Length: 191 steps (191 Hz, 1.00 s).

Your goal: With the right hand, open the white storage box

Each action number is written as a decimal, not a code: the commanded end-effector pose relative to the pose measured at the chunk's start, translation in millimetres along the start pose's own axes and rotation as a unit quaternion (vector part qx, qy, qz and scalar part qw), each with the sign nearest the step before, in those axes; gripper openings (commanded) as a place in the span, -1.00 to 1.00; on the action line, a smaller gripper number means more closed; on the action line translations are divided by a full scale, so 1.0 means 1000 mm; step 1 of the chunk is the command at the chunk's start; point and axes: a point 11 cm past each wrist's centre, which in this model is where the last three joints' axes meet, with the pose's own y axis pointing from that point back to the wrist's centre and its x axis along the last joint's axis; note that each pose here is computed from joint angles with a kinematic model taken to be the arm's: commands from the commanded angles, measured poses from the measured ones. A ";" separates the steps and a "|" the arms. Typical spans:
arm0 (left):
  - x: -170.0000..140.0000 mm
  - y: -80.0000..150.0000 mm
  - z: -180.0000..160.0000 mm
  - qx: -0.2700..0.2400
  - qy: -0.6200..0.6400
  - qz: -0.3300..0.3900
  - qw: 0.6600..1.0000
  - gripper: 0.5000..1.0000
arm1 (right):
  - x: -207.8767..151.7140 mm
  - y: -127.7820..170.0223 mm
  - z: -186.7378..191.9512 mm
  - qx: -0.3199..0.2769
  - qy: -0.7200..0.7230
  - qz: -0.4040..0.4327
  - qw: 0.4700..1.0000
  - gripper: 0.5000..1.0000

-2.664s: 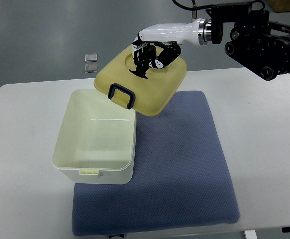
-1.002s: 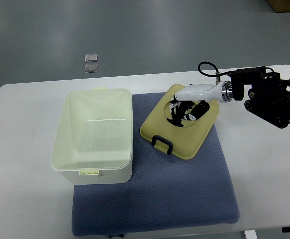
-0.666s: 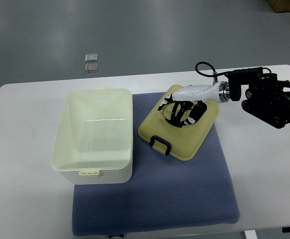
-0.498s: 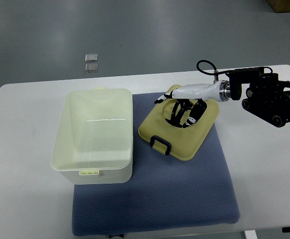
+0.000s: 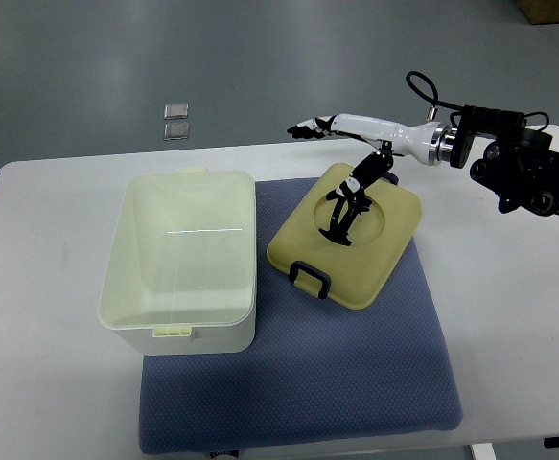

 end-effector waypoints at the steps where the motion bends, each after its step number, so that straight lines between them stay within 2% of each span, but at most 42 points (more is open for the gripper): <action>1: -0.004 0.000 -0.001 0.000 -0.002 -0.007 1.000 1.00 | 0.015 0.004 -0.003 0.029 -0.078 0.064 0.994 0.71; 28: 0.001 0.000 0.000 0.000 0.001 0.000 1.000 1.00 | 0.025 0.015 0.008 0.054 -0.190 0.144 0.970 0.71; 68: 0.001 0.000 0.000 -0.001 0.001 0.003 1.000 1.00 | 0.023 0.034 0.040 0.059 -0.328 0.222 0.916 0.71; 112: 0.001 0.000 0.000 -0.001 0.002 0.003 1.000 1.00 | -0.010 0.032 0.071 0.026 -0.462 0.267 0.845 0.71; 142: 0.002 0.000 0.000 0.000 0.002 0.003 1.000 1.00 | -0.014 0.034 0.079 0.012 -0.473 0.308 0.825 0.71; 191: 0.002 0.000 0.001 -0.001 0.002 0.003 1.000 1.00 | -0.021 0.032 0.081 0.010 -0.478 0.310 0.822 0.71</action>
